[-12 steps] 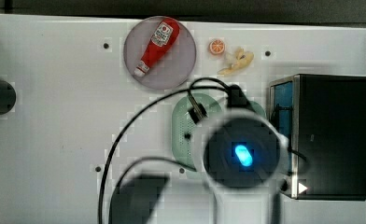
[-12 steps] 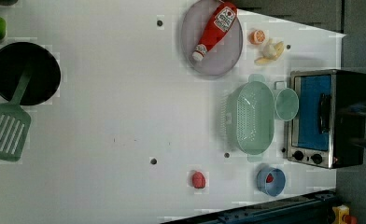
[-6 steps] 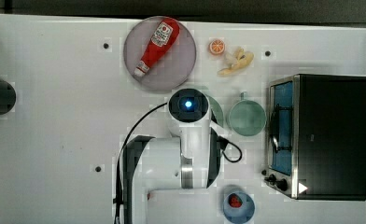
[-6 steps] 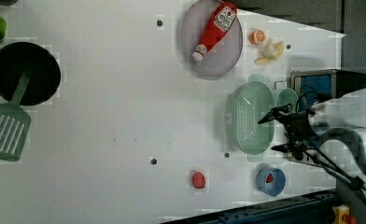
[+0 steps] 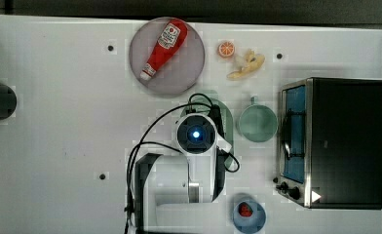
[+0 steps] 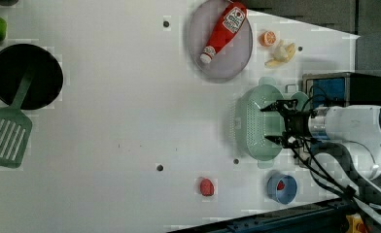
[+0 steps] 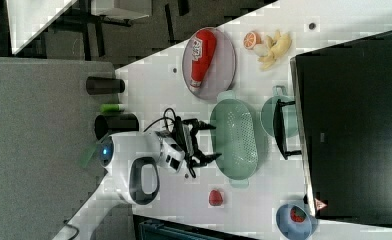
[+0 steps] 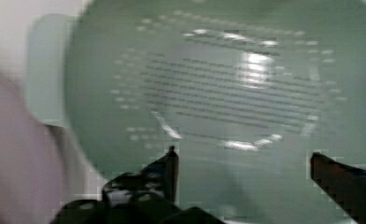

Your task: Drag strainer right to left.

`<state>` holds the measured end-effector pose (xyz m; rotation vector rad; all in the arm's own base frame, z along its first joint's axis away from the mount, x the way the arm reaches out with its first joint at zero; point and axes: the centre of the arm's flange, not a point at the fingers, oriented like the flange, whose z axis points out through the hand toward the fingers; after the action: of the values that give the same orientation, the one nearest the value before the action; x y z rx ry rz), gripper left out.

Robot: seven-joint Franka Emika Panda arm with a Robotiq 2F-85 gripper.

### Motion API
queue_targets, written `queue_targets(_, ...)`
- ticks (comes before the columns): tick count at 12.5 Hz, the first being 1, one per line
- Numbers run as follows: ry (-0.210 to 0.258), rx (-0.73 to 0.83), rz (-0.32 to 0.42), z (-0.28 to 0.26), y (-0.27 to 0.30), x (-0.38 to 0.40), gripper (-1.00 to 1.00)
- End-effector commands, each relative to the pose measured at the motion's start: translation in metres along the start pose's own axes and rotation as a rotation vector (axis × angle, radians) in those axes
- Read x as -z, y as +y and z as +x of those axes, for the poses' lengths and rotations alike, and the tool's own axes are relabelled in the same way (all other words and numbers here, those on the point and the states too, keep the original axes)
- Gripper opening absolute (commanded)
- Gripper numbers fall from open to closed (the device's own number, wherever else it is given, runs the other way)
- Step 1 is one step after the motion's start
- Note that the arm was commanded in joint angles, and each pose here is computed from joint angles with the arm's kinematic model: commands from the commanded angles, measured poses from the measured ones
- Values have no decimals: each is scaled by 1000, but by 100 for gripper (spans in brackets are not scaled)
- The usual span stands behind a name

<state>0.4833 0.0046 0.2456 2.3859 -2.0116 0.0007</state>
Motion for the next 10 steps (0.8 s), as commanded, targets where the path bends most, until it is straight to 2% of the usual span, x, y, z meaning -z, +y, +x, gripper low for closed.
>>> queue_targets(1, -9, -49, -59, -9, 12, -57, 100)
queue_targets(3, -18, -46, -51, -20, 8, -80, 100)
queue_targets(6, -24, -159, -38, -34, 5, -92, 100)
queue_targets(10, -30, -112, -35, -58, 3, -93, 100)
